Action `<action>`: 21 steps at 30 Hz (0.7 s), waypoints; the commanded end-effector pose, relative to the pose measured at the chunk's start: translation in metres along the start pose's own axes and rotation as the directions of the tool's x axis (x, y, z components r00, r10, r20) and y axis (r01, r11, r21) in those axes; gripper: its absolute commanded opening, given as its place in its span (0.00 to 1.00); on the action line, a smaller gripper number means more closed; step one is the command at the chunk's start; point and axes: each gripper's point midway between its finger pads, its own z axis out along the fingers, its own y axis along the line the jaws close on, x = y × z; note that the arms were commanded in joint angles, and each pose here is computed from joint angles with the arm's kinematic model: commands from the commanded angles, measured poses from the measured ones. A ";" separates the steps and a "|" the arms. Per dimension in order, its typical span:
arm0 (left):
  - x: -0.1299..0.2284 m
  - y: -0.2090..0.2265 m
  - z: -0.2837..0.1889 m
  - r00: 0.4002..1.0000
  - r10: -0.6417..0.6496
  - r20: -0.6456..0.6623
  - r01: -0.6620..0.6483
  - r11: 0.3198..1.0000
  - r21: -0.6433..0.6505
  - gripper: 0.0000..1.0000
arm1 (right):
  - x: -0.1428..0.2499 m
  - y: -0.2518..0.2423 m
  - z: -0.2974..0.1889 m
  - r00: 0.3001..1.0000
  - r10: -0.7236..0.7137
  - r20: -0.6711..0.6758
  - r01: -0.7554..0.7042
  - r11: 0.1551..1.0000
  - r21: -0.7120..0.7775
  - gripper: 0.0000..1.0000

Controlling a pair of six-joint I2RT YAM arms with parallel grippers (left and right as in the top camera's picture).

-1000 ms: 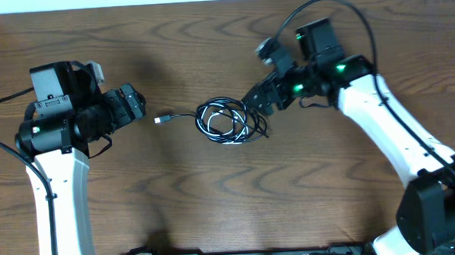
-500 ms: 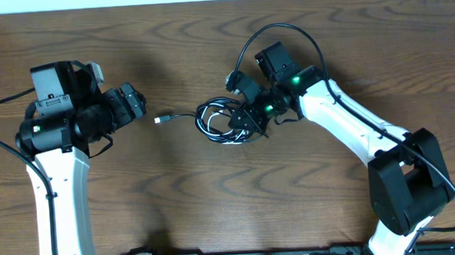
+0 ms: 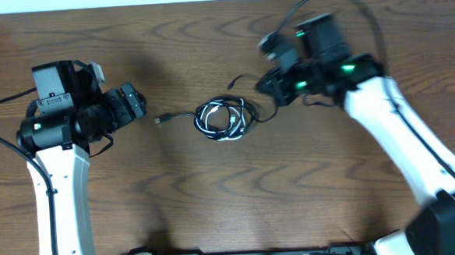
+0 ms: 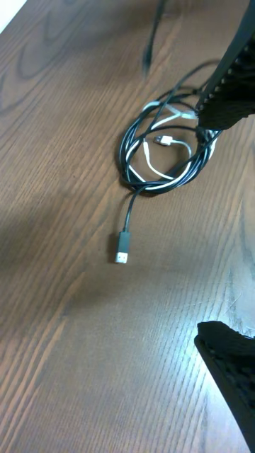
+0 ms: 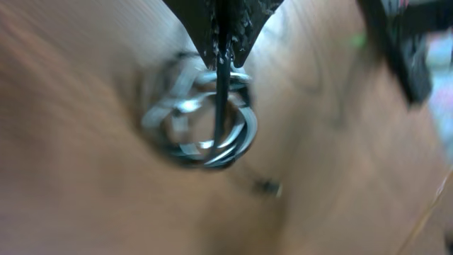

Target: Untangle cables

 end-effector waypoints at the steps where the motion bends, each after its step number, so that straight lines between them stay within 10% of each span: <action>1: -0.004 -0.002 -0.002 1.000 -0.012 0.005 0.012 1.000 0.009 0.92 | -0.011 -0.050 -0.047 0.968 0.218 0.122 -0.243 0.938 0.247 0.01; 21: 0.010 -0.053 0.007 0.987 0.157 -0.018 -0.153 0.979 0.134 0.93 | 0.102 -0.197 -0.005 0.742 0.670 0.003 -0.551 0.608 0.572 0.01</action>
